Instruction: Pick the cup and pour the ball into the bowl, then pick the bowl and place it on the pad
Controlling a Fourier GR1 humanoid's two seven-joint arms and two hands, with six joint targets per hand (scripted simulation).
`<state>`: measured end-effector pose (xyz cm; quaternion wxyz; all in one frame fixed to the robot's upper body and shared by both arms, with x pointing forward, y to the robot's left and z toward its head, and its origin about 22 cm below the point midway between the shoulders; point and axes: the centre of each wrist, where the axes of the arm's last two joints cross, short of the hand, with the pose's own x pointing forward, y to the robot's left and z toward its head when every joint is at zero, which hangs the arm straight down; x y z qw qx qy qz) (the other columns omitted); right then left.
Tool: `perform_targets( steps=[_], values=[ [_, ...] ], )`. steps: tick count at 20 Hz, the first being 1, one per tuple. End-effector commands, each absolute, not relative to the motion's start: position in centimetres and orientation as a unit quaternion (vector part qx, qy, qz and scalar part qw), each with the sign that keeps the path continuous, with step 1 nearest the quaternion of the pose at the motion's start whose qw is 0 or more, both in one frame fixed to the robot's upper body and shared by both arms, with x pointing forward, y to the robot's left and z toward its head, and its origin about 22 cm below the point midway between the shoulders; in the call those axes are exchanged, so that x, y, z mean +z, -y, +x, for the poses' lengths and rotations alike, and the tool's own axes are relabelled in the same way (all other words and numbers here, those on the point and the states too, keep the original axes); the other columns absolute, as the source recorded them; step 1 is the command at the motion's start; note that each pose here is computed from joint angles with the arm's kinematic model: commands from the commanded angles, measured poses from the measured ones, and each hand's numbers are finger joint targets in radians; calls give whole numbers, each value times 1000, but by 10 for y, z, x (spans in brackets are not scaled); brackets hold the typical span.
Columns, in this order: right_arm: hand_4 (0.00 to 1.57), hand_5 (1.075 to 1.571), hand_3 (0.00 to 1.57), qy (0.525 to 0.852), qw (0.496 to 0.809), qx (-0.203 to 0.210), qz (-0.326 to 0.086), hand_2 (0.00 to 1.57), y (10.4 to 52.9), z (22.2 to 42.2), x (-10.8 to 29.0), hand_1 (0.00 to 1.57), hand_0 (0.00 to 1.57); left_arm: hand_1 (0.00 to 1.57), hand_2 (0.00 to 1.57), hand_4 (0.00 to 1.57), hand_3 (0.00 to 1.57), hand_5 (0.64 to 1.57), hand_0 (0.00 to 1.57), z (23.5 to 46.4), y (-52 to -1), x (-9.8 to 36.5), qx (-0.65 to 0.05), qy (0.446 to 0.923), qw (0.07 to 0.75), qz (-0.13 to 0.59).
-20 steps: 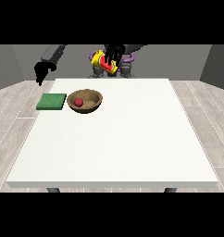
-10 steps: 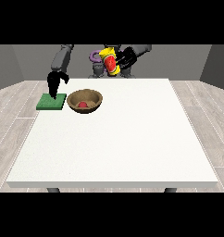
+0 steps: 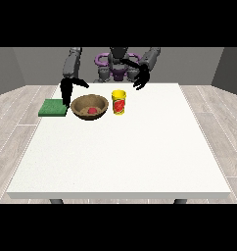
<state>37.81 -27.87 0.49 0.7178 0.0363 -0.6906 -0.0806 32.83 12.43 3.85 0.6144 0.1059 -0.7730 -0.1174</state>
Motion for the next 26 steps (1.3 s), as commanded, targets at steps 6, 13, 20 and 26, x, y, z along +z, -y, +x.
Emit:
perform_targets(
  steps=[6, 13, 20, 26],
  values=[
    [0, 1571, 0, 683, 723, -99, 16, 0, 300, 364, -17, 0, 0, 0, 0, 0, 0, 739, 0, 336, -151, 30, -108, 785, 606, 78],
    [0, 1571, 0, 717, 683, -139, 13, 0, 307, 358, -38, 0, 0, 0, 0, 0, 0, 752, 0, 338, -144, 72, -135, 826, 545, 56],
    [822, 1550, 1219, 615, 759, -211, -13, 1571, 303, 330, -79, 1571, 1571, 0, 0, 0, 0, 752, 0, 330, -147, 68, -128, 821, 554, 47],
    [880, 1546, 822, 595, 775, -207, -37, 1571, 316, 343, -58, 1571, 1571, 0, 0, 0, 0, 729, 0, 337, -184, 60, -127, 796, 587, 67]
  ],
)
